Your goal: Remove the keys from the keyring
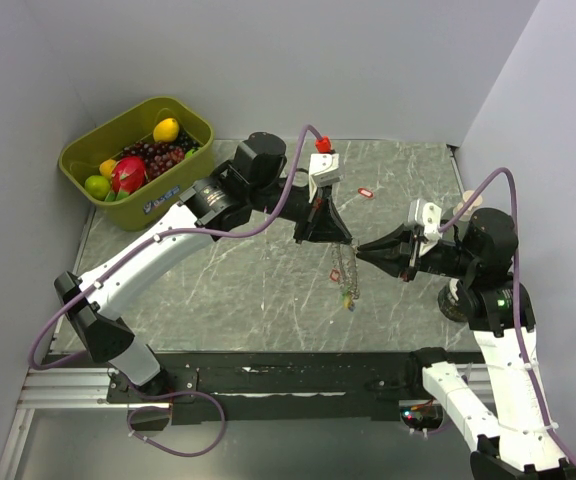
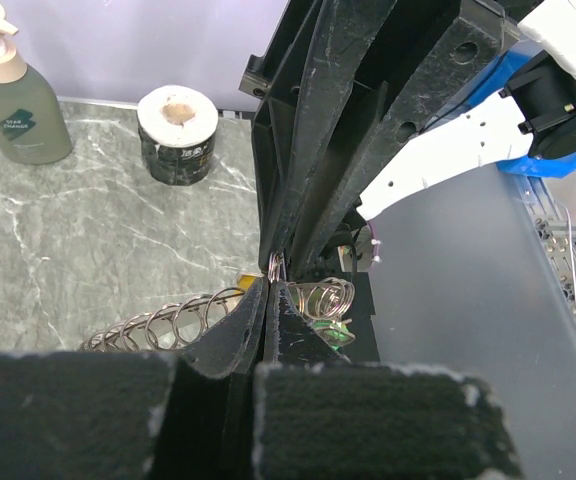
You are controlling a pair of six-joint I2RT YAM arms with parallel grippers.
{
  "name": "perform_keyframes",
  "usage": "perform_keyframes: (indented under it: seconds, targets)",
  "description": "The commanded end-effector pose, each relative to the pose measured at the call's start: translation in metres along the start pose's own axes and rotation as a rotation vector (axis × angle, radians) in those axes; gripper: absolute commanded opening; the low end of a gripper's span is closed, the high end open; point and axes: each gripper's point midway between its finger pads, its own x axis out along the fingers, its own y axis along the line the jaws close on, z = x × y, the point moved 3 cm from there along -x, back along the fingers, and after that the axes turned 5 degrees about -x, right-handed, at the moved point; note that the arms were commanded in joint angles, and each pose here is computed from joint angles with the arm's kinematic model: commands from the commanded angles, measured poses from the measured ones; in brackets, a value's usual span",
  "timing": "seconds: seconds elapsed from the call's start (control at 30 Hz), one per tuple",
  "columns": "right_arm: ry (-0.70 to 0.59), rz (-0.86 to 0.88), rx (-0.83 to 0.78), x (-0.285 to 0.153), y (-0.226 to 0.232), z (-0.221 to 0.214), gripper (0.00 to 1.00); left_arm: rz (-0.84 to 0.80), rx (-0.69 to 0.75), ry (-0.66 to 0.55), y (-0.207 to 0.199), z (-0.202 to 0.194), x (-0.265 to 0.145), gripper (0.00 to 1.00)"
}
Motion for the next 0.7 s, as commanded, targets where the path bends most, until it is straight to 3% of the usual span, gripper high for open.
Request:
perform_keyframes:
  seconds: [0.0,0.13,0.27,0.67]
  targets:
    - [-0.018,-0.011,-0.037,0.001,-0.004,0.010,0.22,-0.042,0.060,-0.052,-0.011,0.020,-0.004,0.01]
    - [-0.013,-0.037,-0.028,0.002,-0.008,0.008,0.14,-0.042,0.059,-0.051,-0.010,0.020,-0.003,0.01]
    - [-0.021,-0.050,-0.013,0.003,-0.011,0.008,0.00,-0.040,0.052,-0.048,-0.008,0.018,-0.001,0.01]
    - [0.007,-0.023,0.023,0.009,-0.006,-0.007,0.00,-0.022,0.048,-0.056,-0.005,0.021,-0.001,0.01]
